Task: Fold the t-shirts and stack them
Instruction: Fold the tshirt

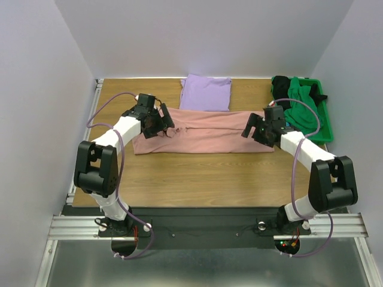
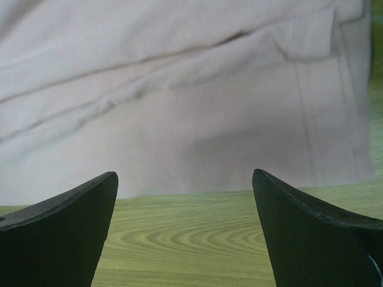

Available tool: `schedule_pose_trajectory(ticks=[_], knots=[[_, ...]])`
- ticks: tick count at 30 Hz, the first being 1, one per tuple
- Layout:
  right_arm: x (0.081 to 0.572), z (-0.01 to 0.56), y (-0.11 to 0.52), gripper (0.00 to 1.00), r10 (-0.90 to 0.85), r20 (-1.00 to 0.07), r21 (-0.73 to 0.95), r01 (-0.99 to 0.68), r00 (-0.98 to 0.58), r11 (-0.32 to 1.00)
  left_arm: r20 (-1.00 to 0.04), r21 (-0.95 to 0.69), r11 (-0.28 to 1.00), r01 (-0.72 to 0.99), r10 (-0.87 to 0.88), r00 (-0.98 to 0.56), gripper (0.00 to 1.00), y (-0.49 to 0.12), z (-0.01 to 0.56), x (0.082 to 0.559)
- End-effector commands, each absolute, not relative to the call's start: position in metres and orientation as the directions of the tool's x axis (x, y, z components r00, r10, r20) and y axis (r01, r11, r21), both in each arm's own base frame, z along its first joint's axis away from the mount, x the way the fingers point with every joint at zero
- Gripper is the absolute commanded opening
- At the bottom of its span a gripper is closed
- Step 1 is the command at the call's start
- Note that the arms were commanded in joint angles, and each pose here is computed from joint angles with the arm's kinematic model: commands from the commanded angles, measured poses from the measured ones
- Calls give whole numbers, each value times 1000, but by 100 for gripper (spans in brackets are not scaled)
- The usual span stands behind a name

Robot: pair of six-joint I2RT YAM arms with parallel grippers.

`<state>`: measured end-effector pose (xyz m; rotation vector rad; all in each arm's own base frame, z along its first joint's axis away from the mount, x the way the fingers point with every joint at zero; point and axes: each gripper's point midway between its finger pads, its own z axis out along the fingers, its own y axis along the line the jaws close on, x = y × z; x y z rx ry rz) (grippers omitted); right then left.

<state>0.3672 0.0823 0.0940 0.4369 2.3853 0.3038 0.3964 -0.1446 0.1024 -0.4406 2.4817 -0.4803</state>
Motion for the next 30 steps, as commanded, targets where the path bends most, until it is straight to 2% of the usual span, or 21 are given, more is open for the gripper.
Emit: schedule_pose_trajectory(ticks=[1, 12, 16, 20, 24, 25, 30], knots=[[374, 92, 93, 100, 374, -598, 362, 178, -709, 915, -496, -466, 870, -160, -406, -767, 98, -157, 110, 408], [373, 80, 83, 100, 378, -595, 316, 225, -709, 921, -450, -520, 848, -101, -372, -812, 98, -190, 89, 431], [372, 79, 83, 100, 377, -597, 313, 227, -708, 922, -475, -514, 850, -112, -391, -788, 98, -190, 87, 453], [372, 79, 77, 100, 375, -608, 291, 242, -700, 925, -527, -536, 836, -117, -440, -727, 98, -187, 110, 498], [372, 85, 73, 100, 374, -626, 285, 246, -684, 927, -571, -513, 836, -194, -501, -650, 98, -165, 115, 545], [372, 86, 73, 100, 376, -629, 285, 247, -680, 926, -558, -500, 839, -215, -502, -661, 98, -160, 112, 546], [371, 92, 72, 100, 368, -643, 284, 237, -671, 929, -630, -463, 841, -281, -535, -563, 98, -130, 145, 570]])
